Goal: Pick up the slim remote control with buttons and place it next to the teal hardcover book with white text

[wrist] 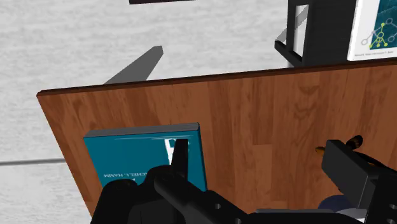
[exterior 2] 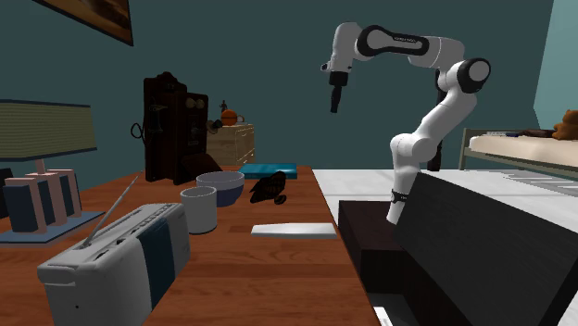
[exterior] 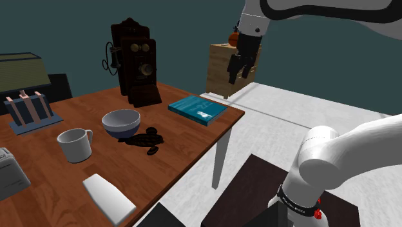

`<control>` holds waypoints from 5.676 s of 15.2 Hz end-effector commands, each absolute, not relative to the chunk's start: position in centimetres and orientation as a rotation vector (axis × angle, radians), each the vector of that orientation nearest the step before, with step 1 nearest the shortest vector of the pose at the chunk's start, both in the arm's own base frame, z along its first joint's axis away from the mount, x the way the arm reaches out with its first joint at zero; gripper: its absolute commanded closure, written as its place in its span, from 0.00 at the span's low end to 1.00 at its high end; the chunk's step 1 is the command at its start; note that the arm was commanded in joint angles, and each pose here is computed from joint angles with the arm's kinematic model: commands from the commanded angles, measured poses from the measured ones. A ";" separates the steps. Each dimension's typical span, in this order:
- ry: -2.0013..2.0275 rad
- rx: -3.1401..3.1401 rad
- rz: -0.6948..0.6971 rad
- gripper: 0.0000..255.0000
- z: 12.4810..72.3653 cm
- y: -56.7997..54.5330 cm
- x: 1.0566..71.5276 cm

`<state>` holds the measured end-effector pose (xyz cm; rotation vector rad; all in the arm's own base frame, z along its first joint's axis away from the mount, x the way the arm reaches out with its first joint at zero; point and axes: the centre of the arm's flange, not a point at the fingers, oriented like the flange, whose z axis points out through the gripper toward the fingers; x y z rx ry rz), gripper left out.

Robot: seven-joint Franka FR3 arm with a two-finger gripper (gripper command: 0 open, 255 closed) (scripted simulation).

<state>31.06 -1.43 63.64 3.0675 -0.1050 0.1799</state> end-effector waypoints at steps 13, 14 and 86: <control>-0.054 3.088 0.128 0.00 56.2 11.2 36.9; -0.050 3.089 0.123 0.00 55.6 12.2 37.3; 0.082 3.132 -0.012 1.00 41.2 45.4 48.8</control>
